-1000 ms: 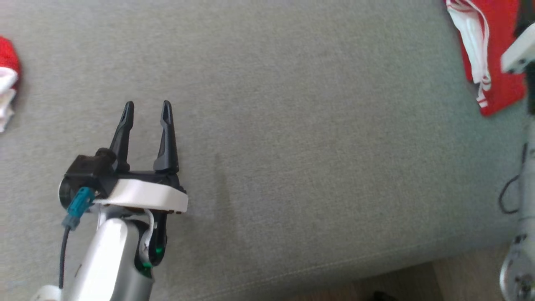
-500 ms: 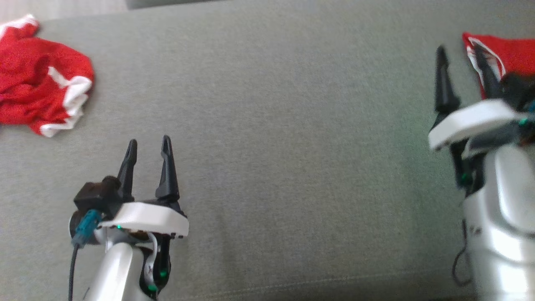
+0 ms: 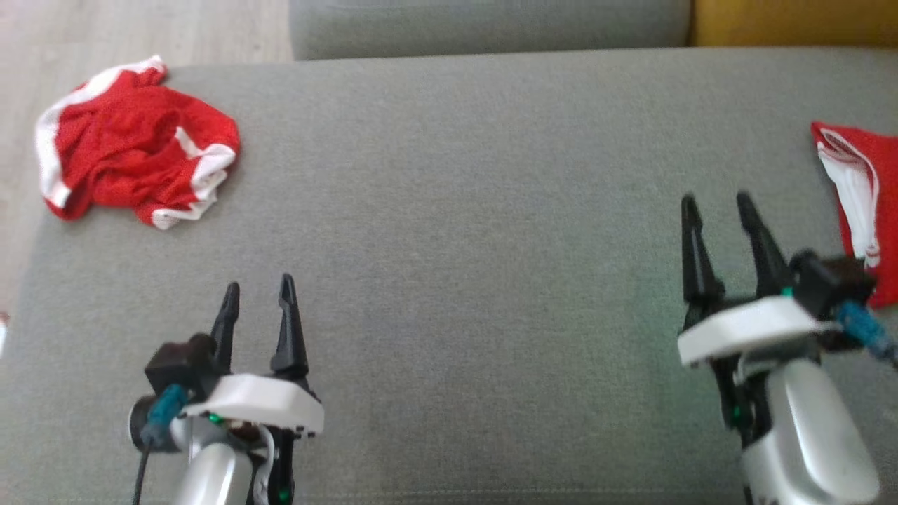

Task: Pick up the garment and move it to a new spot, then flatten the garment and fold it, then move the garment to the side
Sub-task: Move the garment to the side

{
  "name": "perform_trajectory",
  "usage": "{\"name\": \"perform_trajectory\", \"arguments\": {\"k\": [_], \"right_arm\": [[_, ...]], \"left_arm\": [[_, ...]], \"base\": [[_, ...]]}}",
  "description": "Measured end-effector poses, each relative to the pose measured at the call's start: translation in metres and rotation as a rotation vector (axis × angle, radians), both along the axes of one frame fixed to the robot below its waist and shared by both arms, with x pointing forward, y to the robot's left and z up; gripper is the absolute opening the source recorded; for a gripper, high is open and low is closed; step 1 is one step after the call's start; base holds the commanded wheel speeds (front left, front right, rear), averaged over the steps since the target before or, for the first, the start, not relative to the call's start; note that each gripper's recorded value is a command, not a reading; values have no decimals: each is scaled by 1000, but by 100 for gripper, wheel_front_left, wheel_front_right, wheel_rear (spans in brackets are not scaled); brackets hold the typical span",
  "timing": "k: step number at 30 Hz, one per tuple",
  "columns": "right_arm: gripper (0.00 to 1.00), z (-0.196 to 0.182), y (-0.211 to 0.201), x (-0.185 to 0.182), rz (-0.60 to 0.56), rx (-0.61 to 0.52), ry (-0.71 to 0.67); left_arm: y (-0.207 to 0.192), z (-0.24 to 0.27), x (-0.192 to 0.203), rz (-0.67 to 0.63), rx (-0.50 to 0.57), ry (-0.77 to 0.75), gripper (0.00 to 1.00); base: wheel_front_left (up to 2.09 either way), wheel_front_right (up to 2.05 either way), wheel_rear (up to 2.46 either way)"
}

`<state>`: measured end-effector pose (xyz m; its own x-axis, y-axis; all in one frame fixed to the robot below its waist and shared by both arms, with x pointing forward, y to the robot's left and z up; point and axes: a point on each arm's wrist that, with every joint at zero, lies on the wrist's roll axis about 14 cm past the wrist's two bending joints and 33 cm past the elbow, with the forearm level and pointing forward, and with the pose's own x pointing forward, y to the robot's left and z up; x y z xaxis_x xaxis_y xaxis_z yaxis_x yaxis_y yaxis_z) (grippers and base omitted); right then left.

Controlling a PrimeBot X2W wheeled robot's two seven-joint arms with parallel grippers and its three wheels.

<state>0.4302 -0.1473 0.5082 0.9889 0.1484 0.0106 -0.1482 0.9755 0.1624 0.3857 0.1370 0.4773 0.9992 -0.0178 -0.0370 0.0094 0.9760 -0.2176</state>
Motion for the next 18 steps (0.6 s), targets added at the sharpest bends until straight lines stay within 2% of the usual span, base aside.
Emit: {"name": "perform_trajectory", "arguments": {"k": [8, 18], "right_arm": [[100, -19, 6, -29, 12, 12, 37], [100, -23, 0, -41, -4, 15, 48]], "left_arm": [[8, -5, -22, 21, 19, 17, 100], [0, -2, -22, -1, 16, 5, 100]], "base": [[0, 0, 0], [0, 0, 0]]}}
